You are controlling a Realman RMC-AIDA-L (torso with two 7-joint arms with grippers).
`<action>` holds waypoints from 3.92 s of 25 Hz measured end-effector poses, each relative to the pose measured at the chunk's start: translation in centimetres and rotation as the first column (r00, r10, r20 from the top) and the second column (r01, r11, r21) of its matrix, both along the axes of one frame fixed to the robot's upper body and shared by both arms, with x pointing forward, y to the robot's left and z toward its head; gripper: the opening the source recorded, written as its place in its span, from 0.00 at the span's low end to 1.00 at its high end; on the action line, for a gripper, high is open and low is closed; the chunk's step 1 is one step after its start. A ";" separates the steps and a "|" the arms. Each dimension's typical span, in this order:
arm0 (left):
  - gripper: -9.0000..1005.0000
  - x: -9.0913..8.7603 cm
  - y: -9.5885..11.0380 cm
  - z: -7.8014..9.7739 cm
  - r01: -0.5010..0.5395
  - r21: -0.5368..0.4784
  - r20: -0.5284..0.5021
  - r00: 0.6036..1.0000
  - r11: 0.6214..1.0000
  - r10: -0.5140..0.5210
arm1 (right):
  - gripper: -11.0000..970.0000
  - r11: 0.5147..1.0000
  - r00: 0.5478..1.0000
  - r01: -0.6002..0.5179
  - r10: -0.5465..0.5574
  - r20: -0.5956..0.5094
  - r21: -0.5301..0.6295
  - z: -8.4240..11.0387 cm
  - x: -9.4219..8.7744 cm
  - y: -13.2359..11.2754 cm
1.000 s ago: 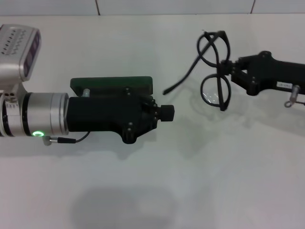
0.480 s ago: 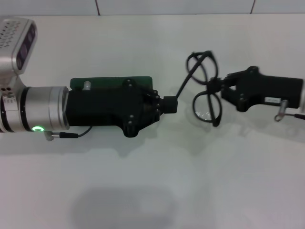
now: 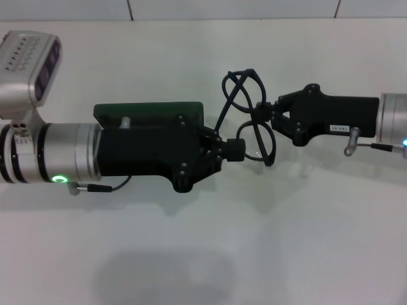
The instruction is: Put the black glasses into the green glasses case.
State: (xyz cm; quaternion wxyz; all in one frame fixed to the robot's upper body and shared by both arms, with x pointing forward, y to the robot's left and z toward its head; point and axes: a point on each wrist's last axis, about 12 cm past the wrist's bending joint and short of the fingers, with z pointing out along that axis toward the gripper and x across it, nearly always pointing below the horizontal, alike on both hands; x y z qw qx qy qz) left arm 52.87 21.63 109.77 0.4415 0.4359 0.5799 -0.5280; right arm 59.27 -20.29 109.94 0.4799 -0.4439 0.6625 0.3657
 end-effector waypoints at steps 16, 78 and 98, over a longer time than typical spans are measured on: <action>0.01 0.5 -1.5 -0.2 0.003 0.014 0.001 1.000 1.000 -0.003 | 0.07 0.991 0.993 -0.120 0.119 0.020 0.056 1.6 -0.2 1.8; 0.01 -5.6 10.0 -4.6 -0.252 0.213 -0.112 0.953 0.944 0.280 | 0.08 0.869 0.851 -0.212 0.389 0.353 -0.447 3.6 1.8 13.5; 0.01 -5.3 9.6 -4.5 -0.240 0.208 -0.111 0.957 0.948 0.266 | 0.08 0.859 0.841 -0.198 0.397 0.368 -0.472 3.1 1.4 14.3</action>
